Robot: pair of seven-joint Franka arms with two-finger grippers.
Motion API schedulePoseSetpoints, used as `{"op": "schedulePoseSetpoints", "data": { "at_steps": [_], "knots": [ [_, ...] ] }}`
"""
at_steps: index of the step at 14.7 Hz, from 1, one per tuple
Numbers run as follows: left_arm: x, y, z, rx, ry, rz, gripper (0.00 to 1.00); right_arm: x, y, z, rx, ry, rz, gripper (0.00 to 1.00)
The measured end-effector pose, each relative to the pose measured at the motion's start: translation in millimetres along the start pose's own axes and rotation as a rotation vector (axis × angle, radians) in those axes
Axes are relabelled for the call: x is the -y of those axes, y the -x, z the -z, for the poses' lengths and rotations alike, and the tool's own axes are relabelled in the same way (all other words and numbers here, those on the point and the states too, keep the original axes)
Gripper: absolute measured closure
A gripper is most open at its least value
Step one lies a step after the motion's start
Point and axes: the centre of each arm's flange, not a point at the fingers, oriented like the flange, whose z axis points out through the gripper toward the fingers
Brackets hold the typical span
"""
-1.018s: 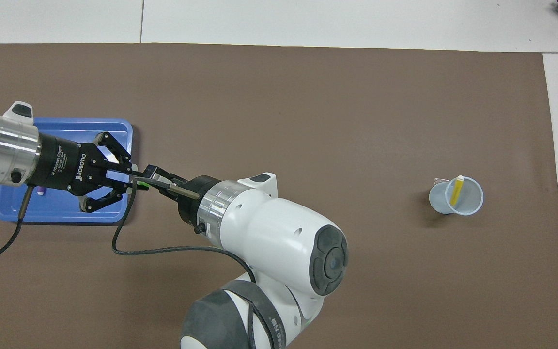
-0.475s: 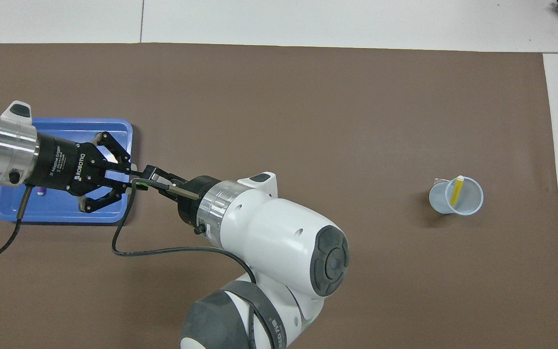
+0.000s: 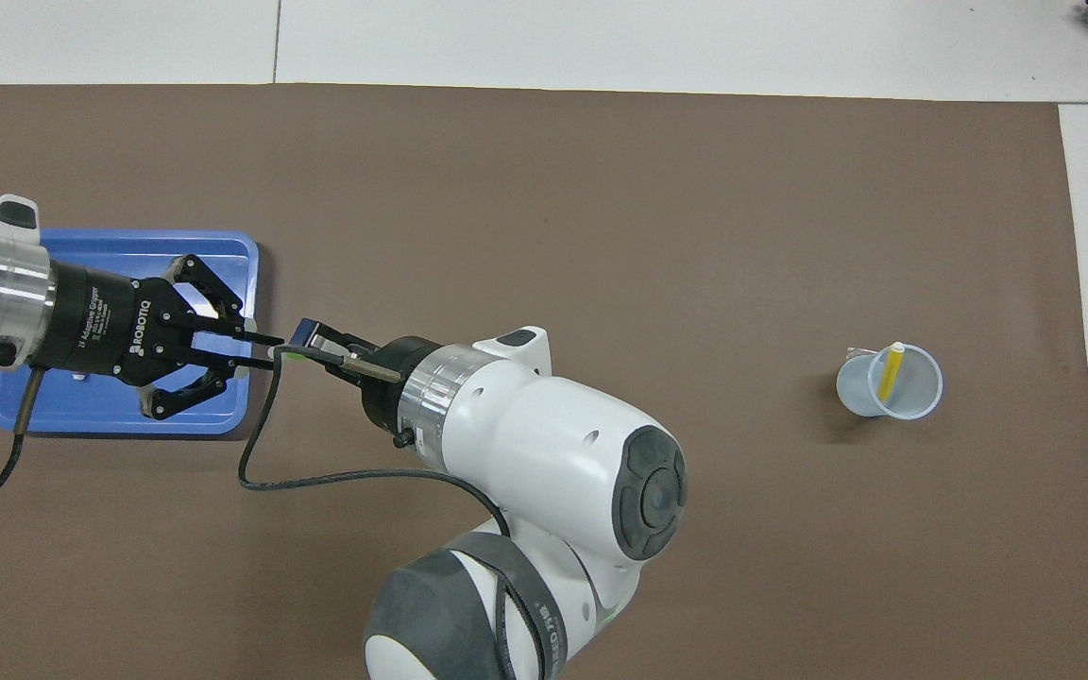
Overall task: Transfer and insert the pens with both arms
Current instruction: 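Grasp the green pen with the right gripper from the left gripper, then carry the green pen toward the cup while the left gripper reaches purple pen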
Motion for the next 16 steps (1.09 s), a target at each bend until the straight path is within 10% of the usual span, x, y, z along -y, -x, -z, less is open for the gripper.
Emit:
{"op": "schedulePoseSetpoints", "data": {
  "at_steps": [6,16],
  "knots": [
    [2,0,0,-0.01,-0.009,-0.072,0.7,-19,-34,7,0.072,0.092,0.123,0.78],
    [17,-63,35,-0.226,-0.166,-0.769,0.7,-76,-138,93,0.234,0.454,0.611,0.78]
  ]
}}
